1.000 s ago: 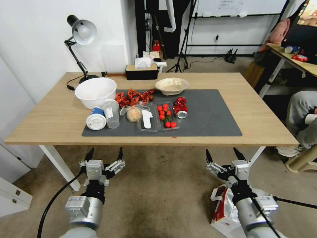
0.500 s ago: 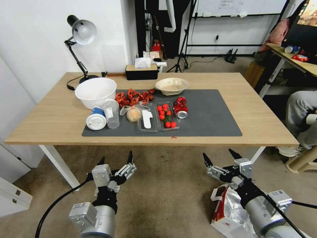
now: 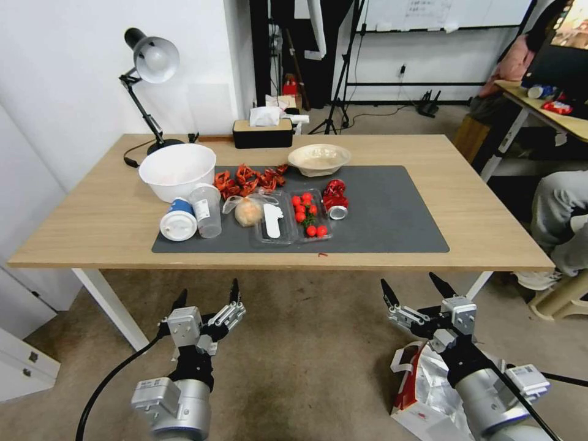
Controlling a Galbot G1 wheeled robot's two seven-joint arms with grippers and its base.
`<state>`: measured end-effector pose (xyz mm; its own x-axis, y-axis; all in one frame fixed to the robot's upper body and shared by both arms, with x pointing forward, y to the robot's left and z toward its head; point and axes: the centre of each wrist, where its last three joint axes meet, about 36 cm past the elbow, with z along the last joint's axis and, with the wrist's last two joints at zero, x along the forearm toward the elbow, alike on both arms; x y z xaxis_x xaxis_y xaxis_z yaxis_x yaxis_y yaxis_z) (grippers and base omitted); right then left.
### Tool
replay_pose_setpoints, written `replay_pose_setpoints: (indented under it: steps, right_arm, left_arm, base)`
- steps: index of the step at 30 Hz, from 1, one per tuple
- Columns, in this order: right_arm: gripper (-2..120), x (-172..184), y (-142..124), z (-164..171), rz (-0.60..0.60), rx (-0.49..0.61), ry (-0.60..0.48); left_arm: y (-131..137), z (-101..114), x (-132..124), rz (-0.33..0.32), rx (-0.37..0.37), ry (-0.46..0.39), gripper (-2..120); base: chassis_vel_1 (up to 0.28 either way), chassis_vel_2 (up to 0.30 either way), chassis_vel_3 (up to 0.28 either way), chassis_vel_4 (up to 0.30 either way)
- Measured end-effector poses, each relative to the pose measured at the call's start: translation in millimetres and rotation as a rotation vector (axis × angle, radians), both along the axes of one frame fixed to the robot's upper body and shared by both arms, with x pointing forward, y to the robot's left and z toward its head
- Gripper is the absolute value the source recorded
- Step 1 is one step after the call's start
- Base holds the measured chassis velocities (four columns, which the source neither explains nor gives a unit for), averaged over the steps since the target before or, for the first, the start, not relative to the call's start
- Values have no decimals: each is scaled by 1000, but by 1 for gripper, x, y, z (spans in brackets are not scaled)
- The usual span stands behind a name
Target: Pick up the food delivery bag from the floor and place it on the table.
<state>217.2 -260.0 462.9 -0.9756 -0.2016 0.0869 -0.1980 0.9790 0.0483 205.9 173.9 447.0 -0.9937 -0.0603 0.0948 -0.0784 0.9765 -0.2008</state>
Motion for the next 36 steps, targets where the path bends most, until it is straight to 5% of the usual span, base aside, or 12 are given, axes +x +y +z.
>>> replay_pose_setpoints:
  steps: [36]
  right_arm:
    - [100,-1,1,-8,3,-7,9]
  left_arm:
    - [5,-2,1,54,-5,18,100]
  base:
    - [0,0,0,0]
